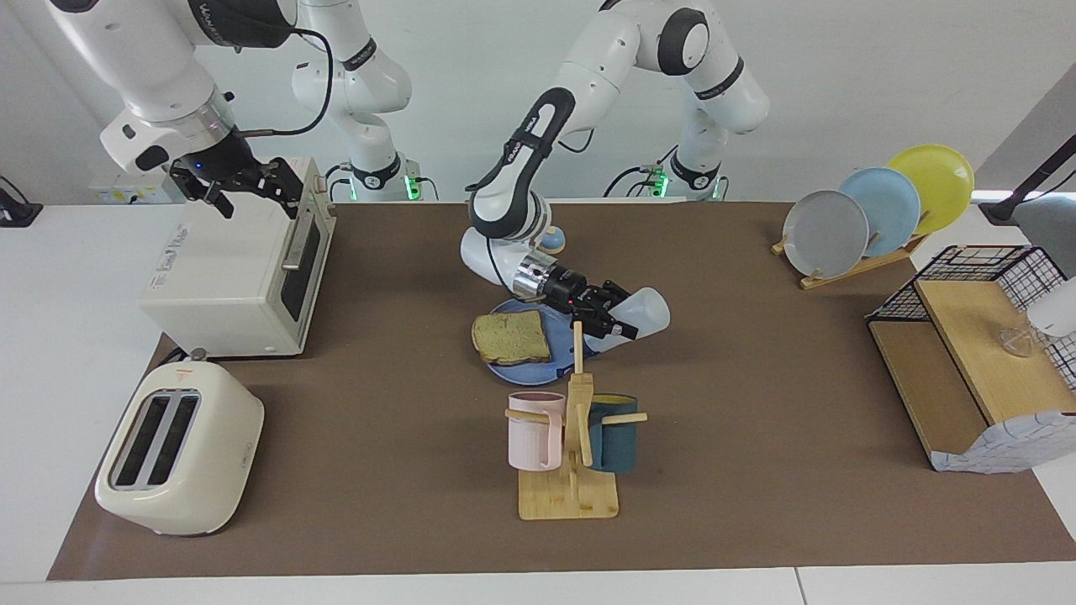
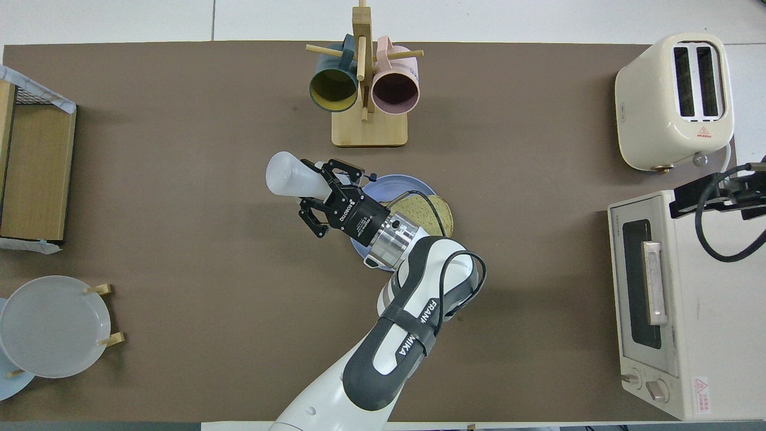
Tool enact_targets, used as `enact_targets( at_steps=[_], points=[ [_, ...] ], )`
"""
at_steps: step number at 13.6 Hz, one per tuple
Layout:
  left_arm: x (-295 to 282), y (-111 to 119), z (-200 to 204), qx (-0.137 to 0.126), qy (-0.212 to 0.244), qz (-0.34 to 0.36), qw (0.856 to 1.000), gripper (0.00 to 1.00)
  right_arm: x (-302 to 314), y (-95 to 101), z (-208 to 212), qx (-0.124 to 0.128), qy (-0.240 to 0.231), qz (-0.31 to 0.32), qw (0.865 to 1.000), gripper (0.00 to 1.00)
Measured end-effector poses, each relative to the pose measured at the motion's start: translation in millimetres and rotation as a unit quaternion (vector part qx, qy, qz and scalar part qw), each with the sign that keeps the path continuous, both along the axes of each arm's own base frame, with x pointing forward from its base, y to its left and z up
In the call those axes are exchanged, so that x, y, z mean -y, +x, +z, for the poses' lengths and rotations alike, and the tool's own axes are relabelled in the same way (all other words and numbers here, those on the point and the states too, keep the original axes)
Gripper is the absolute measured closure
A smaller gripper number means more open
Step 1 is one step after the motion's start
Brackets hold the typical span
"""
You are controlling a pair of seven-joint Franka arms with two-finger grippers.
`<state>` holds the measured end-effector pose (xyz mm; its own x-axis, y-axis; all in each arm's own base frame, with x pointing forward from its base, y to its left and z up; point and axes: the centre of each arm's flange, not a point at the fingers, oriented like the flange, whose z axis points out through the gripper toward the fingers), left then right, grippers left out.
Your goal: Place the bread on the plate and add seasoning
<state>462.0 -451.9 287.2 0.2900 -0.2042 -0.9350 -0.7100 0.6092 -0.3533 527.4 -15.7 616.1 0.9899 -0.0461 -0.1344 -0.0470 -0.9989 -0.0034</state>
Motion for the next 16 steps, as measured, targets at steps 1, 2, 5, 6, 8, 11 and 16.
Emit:
enact_targets(
  at_steps=[1,2,5,6,8,11,16],
  points=[
    [11,-10,1,-0.002,-0.005,-0.009,1.000,0.50,0,0.0,0,0.000,0.000,0.000,1.000,0.00],
    [24,-23,2,-0.004,-0.012,-0.018,1.000,0.50,0,0.0,0,0.000,0.000,0.000,1.000,0.00],
    [42,-42,4,-0.007,-0.019,-0.031,0.999,0.50,-1,0.0,0,0.000,0.000,0.001,1.000,0.00],
    [38,-38,4,-0.006,-0.018,-0.027,0.999,0.50,-1,0.0,0,0.000,0.000,0.001,1.000,0.00],
    [19,-16,0,-0.007,-0.016,-0.006,1.000,0.50,-1,0.0,0,0.000,0.000,0.001,1.000,0.00],
    [-6,9,-8,-0.028,-0.048,0.028,0.998,0.50,-1,0.0,0,0.001,0.000,0.001,1.000,0.00],
    [-29,34,64,-0.043,-0.193,0.077,0.977,0.50,-1,0.1,1,0.001,0.000,0.001,1.000,0.00]
  ],
)
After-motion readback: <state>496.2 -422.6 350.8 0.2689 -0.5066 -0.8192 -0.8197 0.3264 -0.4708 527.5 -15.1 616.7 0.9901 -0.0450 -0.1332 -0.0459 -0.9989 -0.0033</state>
